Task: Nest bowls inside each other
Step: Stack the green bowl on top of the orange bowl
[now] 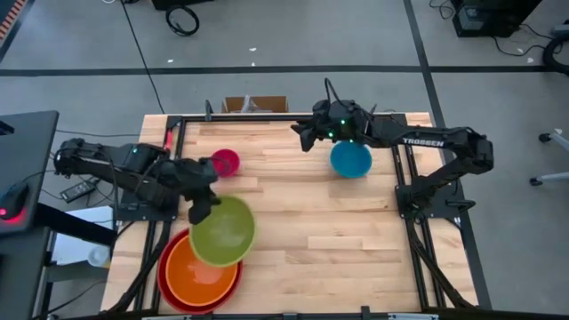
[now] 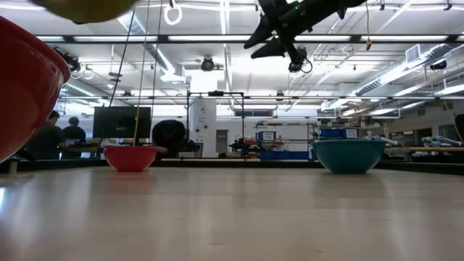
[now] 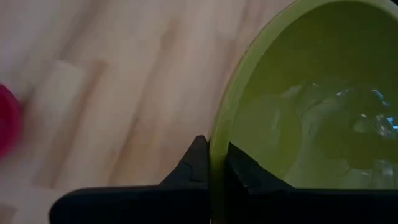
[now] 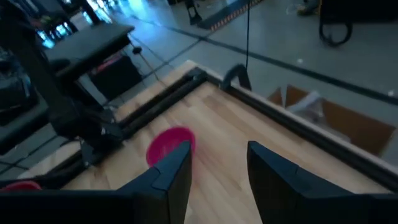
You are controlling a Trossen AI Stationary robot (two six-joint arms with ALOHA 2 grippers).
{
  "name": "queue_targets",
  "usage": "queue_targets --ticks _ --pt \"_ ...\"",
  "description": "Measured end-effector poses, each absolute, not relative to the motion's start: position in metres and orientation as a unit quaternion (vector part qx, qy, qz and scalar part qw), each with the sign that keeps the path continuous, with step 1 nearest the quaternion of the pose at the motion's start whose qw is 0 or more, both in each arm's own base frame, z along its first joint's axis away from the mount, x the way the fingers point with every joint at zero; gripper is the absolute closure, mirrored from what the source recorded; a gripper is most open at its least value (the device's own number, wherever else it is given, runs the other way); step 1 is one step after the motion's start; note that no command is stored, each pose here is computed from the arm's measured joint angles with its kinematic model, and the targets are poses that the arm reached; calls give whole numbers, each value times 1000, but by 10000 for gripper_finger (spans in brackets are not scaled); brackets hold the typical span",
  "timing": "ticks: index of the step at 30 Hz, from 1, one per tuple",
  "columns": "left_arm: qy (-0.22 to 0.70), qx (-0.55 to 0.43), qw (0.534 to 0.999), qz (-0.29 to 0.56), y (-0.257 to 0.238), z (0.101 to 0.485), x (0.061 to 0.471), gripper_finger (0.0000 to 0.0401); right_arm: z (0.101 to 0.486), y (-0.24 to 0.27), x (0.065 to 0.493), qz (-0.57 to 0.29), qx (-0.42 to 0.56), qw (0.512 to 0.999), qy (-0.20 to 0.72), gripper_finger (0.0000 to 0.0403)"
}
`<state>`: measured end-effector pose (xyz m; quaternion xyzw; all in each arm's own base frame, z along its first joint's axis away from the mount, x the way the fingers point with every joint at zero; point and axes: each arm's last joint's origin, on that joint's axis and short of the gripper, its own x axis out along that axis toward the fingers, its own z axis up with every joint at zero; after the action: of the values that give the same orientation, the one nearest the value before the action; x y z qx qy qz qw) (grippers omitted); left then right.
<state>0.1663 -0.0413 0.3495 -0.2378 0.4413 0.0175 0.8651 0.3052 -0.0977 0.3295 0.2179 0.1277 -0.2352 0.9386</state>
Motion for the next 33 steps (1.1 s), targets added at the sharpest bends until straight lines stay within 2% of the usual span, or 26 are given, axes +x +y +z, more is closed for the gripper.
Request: queue_targets --ticks 5,11,20,27,30,33 --pt "506 -246 826 -18 -59 335 162 389 318 -100 309 -241 243 927 157 245" --pt "540 -265 798 -21 -84 307 158 387 305 -99 309 -241 251 915 203 245" --pt "588 -277 759 31 -105 255 144 386 306 -96 309 -207 258 919 215 243" --pt "604 -320 724 95 -105 236 137 385 305 -98 308 -209 256 919 217 243" --pt "603 -326 721 102 -105 236 137 373 303 -101 306 -212 249 916 231 243" --pt "603 -328 720 103 -105 236 137 342 297 -106 300 -230 247 904 264 242"
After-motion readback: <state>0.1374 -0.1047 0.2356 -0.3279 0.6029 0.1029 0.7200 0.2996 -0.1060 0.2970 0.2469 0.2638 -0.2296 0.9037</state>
